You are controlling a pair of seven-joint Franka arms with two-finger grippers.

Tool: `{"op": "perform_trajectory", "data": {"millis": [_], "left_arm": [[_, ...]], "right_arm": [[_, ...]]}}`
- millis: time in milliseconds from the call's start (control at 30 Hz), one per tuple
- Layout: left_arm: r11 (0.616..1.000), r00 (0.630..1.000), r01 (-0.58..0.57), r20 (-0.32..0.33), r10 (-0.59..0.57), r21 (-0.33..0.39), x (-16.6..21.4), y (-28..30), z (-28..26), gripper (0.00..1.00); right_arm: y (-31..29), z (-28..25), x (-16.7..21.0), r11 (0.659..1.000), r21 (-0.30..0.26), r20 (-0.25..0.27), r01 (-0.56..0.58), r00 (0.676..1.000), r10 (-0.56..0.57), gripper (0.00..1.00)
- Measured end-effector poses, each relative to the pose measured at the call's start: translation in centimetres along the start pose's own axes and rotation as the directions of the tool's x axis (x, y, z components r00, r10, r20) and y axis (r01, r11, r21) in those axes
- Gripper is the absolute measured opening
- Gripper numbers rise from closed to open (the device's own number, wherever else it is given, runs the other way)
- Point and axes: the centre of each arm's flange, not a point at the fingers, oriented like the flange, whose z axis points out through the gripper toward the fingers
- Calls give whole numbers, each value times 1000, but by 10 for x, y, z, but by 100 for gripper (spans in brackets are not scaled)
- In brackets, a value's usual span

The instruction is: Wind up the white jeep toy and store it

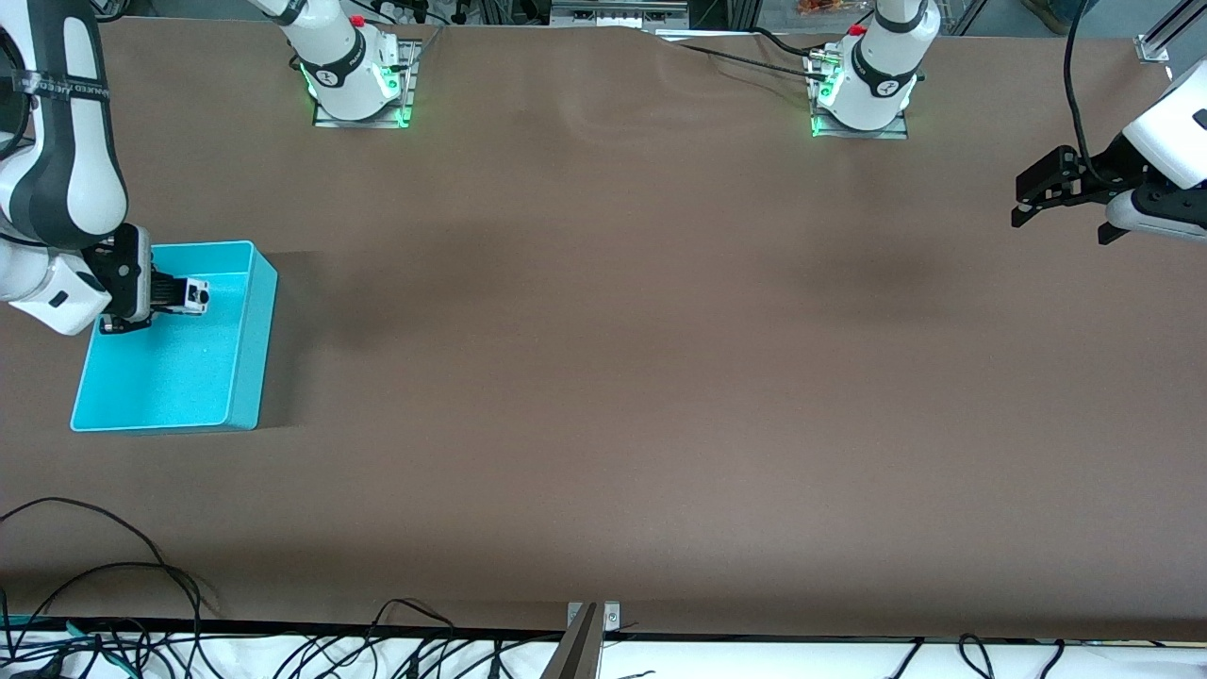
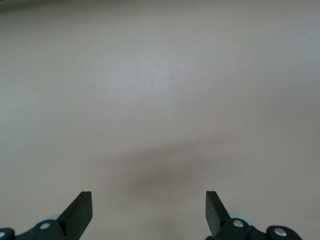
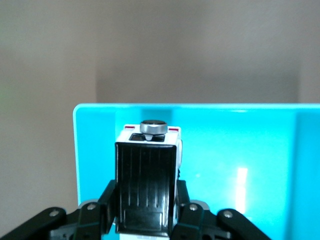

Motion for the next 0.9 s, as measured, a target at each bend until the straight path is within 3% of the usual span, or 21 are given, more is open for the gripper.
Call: {"op": "perform_trajectory", "data": {"millis": [901], "left_arm": [[1000, 1000, 0, 0, 0, 0, 0, 0, 0, 100]], "right_arm": [[-33, 112, -36, 998, -60, -11, 5, 1000, -6, 50]]}}
